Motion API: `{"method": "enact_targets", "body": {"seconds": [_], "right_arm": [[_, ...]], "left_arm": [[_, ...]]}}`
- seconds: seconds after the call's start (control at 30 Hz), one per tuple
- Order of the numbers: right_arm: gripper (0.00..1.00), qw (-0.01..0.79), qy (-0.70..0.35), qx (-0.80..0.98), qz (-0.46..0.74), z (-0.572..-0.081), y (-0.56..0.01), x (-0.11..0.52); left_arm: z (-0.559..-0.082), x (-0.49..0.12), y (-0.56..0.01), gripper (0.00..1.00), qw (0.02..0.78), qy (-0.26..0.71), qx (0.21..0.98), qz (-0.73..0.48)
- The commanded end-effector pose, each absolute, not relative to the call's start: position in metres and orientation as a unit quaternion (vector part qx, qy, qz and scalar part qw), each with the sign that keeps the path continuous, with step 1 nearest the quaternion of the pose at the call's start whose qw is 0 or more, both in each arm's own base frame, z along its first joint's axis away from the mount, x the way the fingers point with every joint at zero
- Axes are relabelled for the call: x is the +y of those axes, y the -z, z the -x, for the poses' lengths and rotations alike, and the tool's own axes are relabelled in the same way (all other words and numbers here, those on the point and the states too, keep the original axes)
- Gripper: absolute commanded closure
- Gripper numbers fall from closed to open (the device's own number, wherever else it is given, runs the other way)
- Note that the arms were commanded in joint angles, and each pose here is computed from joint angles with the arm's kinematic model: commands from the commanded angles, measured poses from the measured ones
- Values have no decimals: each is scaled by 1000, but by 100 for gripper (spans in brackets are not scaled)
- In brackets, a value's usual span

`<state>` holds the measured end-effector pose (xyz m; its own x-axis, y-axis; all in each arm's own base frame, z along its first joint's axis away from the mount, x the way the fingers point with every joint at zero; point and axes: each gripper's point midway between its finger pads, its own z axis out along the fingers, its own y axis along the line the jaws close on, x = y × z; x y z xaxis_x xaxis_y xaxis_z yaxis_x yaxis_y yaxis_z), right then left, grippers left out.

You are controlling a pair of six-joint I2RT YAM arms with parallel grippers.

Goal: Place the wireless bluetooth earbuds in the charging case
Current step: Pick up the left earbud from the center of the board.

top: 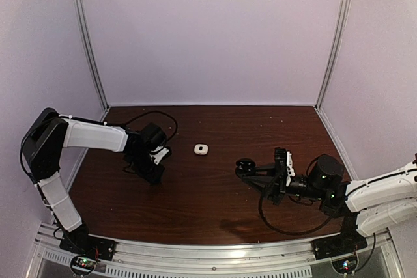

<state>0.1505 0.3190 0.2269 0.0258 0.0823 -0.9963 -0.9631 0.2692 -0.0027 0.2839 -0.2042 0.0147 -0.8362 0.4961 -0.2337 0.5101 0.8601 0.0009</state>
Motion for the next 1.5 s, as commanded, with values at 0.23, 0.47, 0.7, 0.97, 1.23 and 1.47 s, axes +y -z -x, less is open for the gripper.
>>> {"method": "enact_targets", "body": {"seconds": [0.23,0.47,0.7,0.97,1.23,1.47], "right_arm": [[100,596,-441,538,401,-154,-232,317],[100,595,-443,537,403,-154,-232,318],[100,595,-443,536,403,-155,-232,319],[100,593,-443,538,404,-155,-231,319],[100,592,-443,536,406,-155,-232,321],[100,592,-442,539,406,-156,-231,321]], "left_arm": [[-265,-190,-2,80,71,19,959,-272],[-261,-187,-4,76,62,15,960,-273],[-259,-182,-9,76,64,6,960,-273],[-263,-188,-3,77,65,13,958,-278],[-270,-193,3,74,65,12,956,-286],[-271,-194,2,78,65,13,954,-291]]}}
